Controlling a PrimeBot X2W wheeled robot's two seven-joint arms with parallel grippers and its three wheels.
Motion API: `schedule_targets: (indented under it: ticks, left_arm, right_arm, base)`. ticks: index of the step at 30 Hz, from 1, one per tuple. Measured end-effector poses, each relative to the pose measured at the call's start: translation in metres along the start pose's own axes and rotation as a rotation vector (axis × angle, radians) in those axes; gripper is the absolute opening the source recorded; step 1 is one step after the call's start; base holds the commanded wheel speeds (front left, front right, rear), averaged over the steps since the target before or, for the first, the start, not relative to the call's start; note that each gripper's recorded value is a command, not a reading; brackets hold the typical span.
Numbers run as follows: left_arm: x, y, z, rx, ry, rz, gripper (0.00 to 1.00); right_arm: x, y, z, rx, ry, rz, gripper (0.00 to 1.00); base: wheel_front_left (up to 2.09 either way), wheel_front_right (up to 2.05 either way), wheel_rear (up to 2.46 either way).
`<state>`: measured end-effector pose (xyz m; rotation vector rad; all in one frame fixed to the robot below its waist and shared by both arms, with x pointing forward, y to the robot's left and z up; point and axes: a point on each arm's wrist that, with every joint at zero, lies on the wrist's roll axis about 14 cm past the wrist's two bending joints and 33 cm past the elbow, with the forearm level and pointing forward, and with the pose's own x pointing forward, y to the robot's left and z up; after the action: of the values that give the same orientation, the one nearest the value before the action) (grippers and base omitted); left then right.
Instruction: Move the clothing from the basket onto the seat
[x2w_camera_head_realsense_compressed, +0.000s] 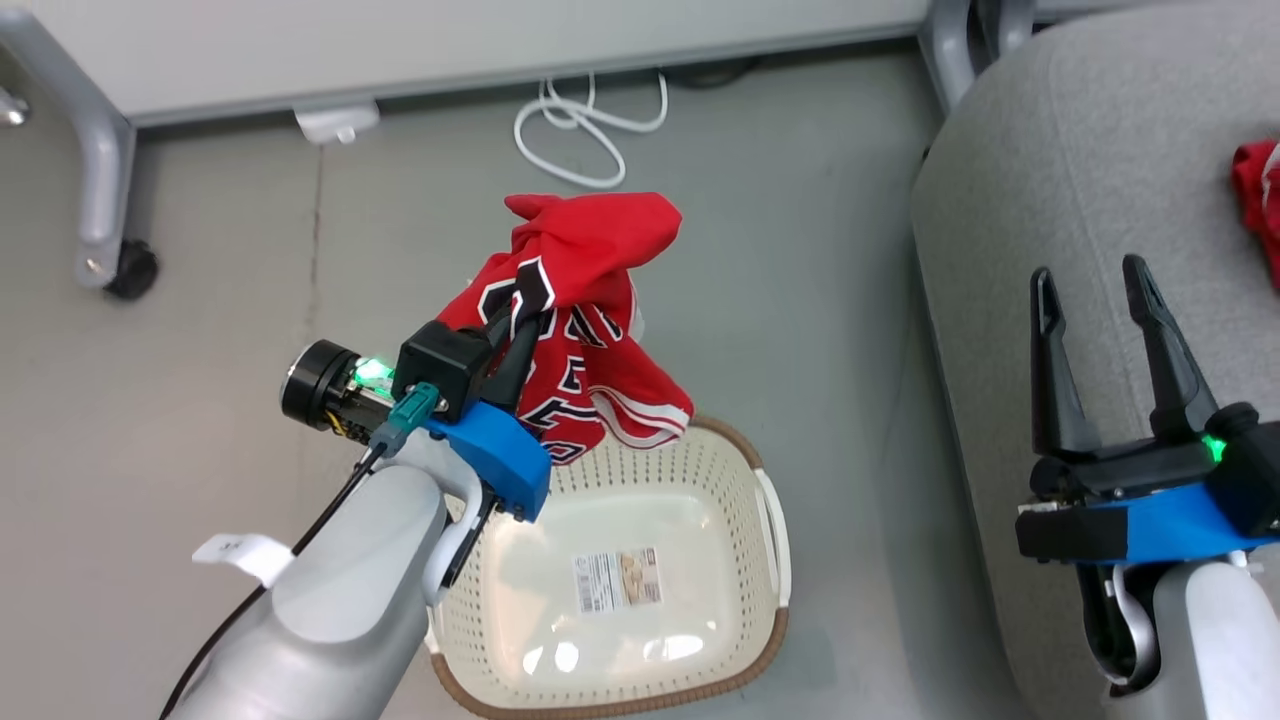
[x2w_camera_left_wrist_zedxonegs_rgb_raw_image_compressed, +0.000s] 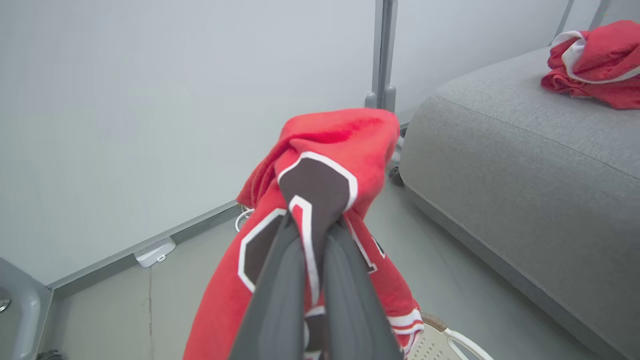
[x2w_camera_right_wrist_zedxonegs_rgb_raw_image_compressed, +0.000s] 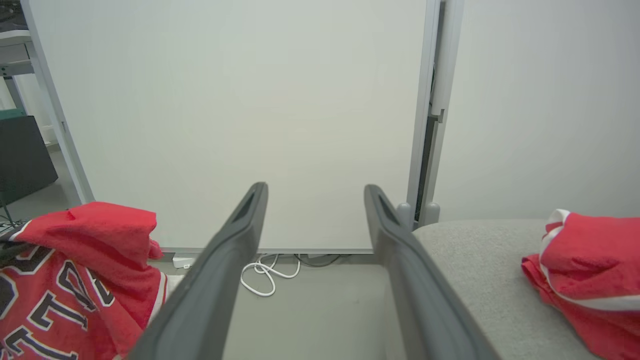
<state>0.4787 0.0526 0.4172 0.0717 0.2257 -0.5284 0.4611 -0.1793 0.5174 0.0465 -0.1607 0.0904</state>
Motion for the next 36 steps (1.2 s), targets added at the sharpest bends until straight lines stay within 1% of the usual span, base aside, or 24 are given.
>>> schedule_targets:
  ticks: [6,9,13,19,22,26,32,36]
  left_arm:
    - [-0.019,-0.004,0.063,0.013,-0.181,0.025,0.00]
    - [-0.028,-0.012,0.095,0.006,-0.276,0.020,0.00]
    - [-0.042,-0.027,0.134,0.023,-0.388,-0.014,0.00]
    - [-0.059,-0.048,0.172,0.053,-0.497,-0.062,0.00]
    - [-0.065,-0.060,0.186,0.058,-0.539,-0.095,0.00]
    - [-0.068,-0.070,0.194,0.074,-0.560,-0.124,0.00]
    - [-0.067,-0.072,0.195,0.098,-0.561,-0.132,0.00]
    - [-0.065,-0.071,0.195,0.097,-0.560,-0.132,0.00]
  right_arm:
    - [-0.014,0.006,0.023,0.011,-0.040,0.008,1.00]
    - [-0.020,0.010,0.033,0.014,-0.058,0.013,1.00]
    - [-0.029,0.013,0.043,0.020,-0.076,0.017,1.00]
    - [-0.040,0.018,0.053,0.028,-0.096,0.023,1.00]
    - [-0.043,0.020,0.057,0.032,-0.103,0.026,1.00]
    - [-0.046,0.022,0.058,0.037,-0.105,0.028,1.00]
    - [-0.046,0.024,0.058,0.045,-0.106,0.033,1.00]
    - [-0.044,0.037,0.062,0.045,-0.117,0.074,1.00]
  base:
    - [0.00,0.00,0.00]
    - [0.00,0.00,0.00]
    - [0.00,0.00,0.00]
    - [0.00,0.00,0.00]
    - [0.00,0.00,0.00]
    - [0.00,0.00,0.00]
    - [0.00,0.00,0.00]
    - [0.00,0.00,0.00]
